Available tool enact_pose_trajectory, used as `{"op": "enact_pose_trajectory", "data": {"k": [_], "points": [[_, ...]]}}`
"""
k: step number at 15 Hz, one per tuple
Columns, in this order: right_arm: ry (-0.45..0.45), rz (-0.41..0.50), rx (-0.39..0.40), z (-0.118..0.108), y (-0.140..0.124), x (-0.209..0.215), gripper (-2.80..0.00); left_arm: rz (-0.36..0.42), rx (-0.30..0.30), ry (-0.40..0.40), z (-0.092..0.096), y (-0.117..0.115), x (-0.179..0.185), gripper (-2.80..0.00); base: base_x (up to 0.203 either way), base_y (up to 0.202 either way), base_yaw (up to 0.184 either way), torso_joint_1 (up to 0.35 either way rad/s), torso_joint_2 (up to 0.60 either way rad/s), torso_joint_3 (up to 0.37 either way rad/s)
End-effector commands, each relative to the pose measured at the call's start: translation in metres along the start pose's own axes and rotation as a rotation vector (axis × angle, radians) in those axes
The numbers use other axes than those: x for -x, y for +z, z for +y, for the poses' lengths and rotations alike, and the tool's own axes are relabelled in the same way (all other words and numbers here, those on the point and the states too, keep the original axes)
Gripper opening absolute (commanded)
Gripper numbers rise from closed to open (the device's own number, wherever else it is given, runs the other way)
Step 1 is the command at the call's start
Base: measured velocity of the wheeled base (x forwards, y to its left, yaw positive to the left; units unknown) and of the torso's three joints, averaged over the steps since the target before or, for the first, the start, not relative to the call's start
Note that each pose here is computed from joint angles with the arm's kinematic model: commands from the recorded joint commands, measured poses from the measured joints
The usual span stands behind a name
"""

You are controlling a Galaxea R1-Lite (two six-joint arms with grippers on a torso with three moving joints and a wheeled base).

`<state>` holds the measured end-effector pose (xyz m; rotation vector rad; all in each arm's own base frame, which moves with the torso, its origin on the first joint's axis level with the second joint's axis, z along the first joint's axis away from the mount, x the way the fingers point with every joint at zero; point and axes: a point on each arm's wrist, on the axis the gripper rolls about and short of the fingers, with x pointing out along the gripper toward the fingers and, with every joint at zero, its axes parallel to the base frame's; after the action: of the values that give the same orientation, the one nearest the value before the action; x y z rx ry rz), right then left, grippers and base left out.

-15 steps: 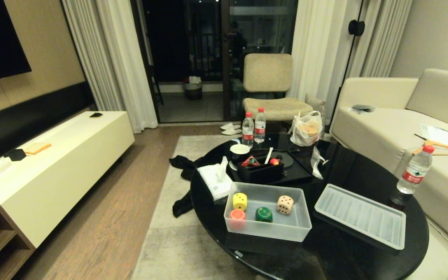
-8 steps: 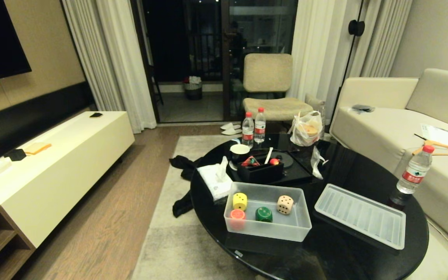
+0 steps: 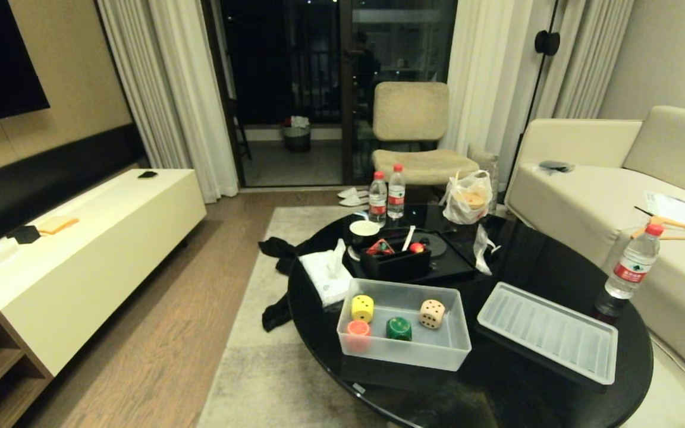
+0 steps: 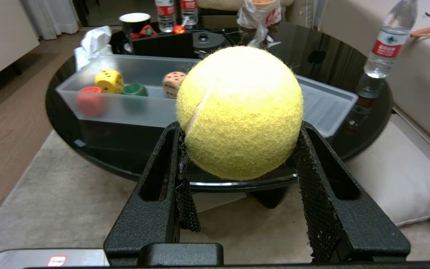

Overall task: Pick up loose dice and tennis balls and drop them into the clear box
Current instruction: Put the toys in the box

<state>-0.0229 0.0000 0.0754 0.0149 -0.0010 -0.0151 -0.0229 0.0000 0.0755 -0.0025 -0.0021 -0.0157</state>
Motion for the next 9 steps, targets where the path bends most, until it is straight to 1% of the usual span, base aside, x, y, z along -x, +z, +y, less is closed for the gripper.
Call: {"op": "enact_pose_trajectory", "data": {"k": [1,3,8,9], "points": [[0.000,0.000,0.000,0.0000,-0.0001,0.0000,-2.80,0.001,0.001,0.002,0.0000,-0.0004,-0.0001,-2.80,0.001,-0.165,-0.011,-0.002,0.00,0.004],[0.000,0.001,0.000,0.0000,-0.0003,-0.0001,-2.80,0.001,0.001,0.002,0.0000,-0.0004,-0.0001,-2.80,0.000,-0.160,-0.014,-0.004,0.00,0.003],[0.000,0.000,0.000,0.0000,-0.0001,0.0000,-2.80,0.001,0.001,0.002,0.0000,-0.0004,-0.0001,-2.80,0.000,-0.187,0.008,0.003,0.00,0.002],[0.000,-0.001,0.000,0.0000,0.0000,0.0000,-2.80,0.001,0.001,0.002,0.0000,-0.0004,-0.0001,-2.80,0.000,-0.102,-0.013,0.010,0.00,0.005]]}}
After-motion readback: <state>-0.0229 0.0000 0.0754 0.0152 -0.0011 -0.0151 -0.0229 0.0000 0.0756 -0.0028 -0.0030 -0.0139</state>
